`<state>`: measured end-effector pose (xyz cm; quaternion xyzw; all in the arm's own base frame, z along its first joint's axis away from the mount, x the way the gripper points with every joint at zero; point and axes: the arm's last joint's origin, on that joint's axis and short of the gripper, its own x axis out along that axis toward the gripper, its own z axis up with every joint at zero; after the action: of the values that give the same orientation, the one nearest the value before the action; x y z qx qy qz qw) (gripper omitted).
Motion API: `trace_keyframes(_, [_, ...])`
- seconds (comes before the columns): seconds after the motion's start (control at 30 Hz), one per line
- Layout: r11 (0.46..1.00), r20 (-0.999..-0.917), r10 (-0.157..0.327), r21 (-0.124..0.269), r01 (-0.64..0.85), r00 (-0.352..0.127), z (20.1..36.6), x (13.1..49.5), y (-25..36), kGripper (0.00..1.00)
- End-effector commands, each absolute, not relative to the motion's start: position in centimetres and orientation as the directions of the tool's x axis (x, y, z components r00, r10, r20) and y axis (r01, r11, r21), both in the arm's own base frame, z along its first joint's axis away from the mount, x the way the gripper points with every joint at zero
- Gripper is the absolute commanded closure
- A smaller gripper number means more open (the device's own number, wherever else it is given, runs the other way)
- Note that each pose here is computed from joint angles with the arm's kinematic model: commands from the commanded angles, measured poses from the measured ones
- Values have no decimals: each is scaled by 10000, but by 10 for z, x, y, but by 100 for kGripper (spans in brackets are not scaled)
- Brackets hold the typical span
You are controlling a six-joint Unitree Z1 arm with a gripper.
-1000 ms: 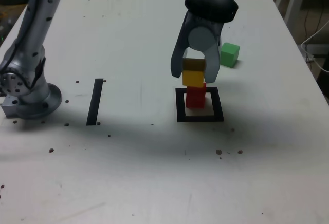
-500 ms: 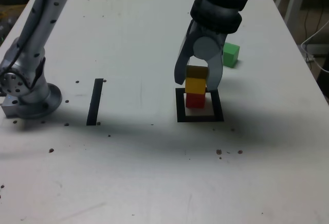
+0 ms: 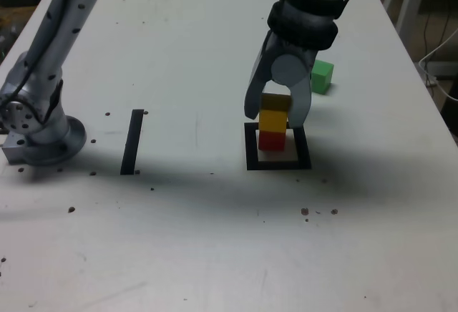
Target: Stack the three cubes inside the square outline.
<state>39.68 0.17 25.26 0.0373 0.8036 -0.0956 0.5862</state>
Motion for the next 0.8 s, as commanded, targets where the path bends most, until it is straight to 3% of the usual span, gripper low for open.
trace_keyframes(0.0, [9793,-9439,-523,-1123,1682,-3260,249,397,3,72])
trace_keyframes(0.1, [9793,-9438,-525,-1126,1682,-3264,247,398,4,60])
trace_keyframes(0.27, [9794,-9434,-499,-1106,1690,-3280,245,397,6,12])
trace_keyframes(0.33, [9797,-9431,-477,-1084,1686,-3291,244,397,6,2])
trace_keyframes(0.53, [9819,-9464,-289,-872,1684,-3217,249,393,9,0])
trace_keyframes(0.77, [9848,-9644,369,-93,1732,-2618,276,382,17,0])
